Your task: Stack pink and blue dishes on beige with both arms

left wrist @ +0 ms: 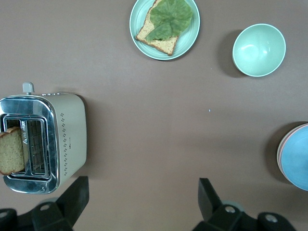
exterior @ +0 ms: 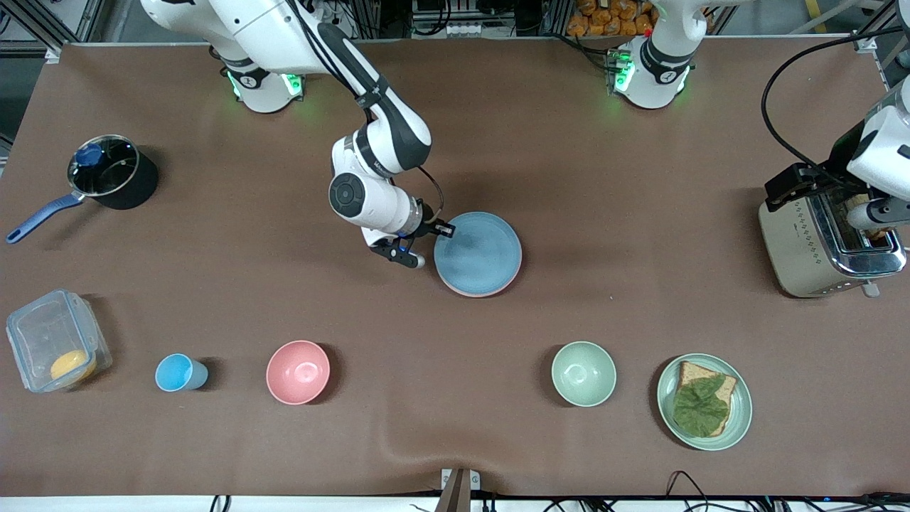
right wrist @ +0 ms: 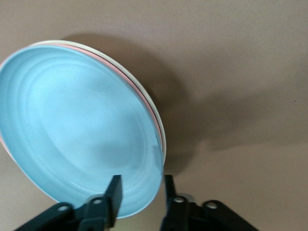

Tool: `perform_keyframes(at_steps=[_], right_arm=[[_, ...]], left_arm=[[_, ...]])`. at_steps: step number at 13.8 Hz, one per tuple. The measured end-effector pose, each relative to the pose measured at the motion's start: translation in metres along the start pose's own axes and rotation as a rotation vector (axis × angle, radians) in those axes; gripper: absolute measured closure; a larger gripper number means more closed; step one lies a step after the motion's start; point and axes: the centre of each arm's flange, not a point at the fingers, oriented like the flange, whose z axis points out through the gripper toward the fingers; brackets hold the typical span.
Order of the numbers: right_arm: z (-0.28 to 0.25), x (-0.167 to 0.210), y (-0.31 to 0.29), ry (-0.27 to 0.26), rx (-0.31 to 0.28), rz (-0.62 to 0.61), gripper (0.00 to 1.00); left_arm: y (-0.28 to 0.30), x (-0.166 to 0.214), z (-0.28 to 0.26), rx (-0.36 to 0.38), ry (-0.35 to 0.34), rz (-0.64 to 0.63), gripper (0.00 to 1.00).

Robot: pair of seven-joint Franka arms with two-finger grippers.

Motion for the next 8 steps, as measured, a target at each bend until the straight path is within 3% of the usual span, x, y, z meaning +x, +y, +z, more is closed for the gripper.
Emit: perform_keyframes(at_steps=[3, 5, 8], right_arm=[[-0.026, 0.009, -0.005, 0.001, 0.014, 0.004, 0.22], [-0.067, 0.025, 0.002, -0.007, -0.013, -0.009, 0.02], [-0.142, 0.059, 0.030, 0.000, -0.152, -0.124, 0.00]], left_arm=[[0.000, 0.000, 0.000, 0.000, 0.000, 0.000, 0.00], [0.000, 0.000, 0.000, 0.000, 0.000, -0.001, 0.00], [0.000, 0.000, 0.000, 0.000, 0.001, 0.000, 0.00]])
